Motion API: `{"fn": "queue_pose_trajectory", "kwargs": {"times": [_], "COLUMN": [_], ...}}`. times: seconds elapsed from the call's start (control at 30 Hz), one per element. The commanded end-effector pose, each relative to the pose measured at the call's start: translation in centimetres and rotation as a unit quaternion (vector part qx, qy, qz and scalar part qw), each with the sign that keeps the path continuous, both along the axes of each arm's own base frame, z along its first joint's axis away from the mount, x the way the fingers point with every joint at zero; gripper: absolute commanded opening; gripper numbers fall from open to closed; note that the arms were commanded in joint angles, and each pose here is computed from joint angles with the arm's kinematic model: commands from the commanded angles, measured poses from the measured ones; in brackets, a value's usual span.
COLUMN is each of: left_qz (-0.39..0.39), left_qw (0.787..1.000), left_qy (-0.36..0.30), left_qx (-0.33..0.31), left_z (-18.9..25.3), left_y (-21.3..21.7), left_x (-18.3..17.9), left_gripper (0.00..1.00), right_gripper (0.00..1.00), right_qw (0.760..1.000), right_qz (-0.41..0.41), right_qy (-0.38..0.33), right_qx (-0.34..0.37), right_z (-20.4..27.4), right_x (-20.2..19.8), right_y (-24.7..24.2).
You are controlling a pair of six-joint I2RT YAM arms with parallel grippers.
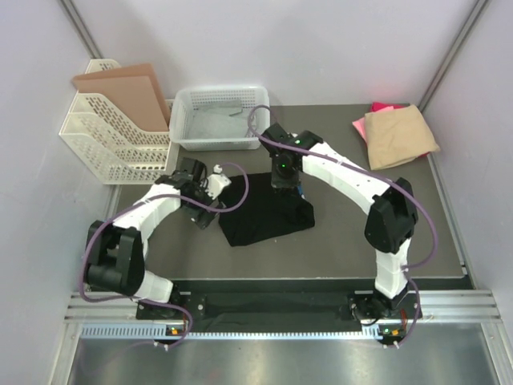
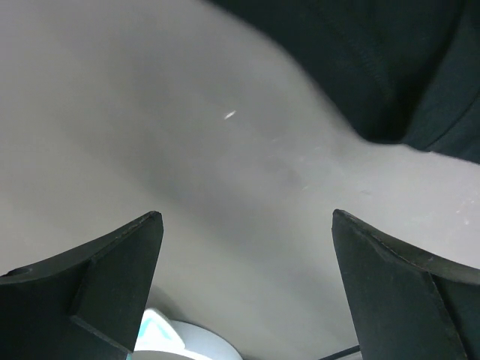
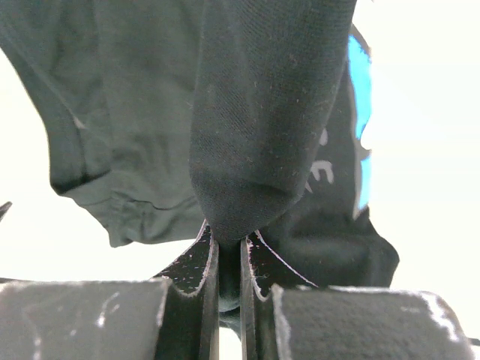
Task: Fold and stack the t-shirts
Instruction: Fold the long partially folded tshirt into a neat square
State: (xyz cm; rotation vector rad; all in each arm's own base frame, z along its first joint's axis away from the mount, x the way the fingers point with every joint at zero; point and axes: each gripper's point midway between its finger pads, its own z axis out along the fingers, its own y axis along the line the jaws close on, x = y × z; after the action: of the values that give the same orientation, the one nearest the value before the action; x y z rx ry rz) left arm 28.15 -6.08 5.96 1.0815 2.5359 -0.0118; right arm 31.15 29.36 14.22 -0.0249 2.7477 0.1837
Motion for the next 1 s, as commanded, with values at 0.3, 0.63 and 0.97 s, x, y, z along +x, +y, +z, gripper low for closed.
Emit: {"fn": "queue_pose_trajectory", "kwargs": {"times": [0.3, 0.63, 0.97], "left_qz": [-0.077, -0.101, -0.156], "left_qw": [0.996, 0.994, 0.987], "left_qy": [-0.042, -0.019, -0.004], "left_qx": [0.007, 0.034, 0.028], "left_z": [0.3, -2.6, -3.4], "left_y": [-8.5, -10.9, -16.7], "left_x": [2.1, 2.7, 1.2], "left_gripper": [0.99, 0.99, 0.99], "right_gripper": [0.00, 0.00, 0.00], "right_qw": [0.997, 0.993, 0.978], "right_qz": [-0.064, -0.117, -0.207], "right_qy": [-0.024, -0.001, -0.007], "right_qx": [0.020, 0.006, -0.011], "right_z": [2.2, -0.8, -1.1], "right_x": [1.1, 0.8, 2.4], "right_y": [-7.4, -14.2, -23.0]}}
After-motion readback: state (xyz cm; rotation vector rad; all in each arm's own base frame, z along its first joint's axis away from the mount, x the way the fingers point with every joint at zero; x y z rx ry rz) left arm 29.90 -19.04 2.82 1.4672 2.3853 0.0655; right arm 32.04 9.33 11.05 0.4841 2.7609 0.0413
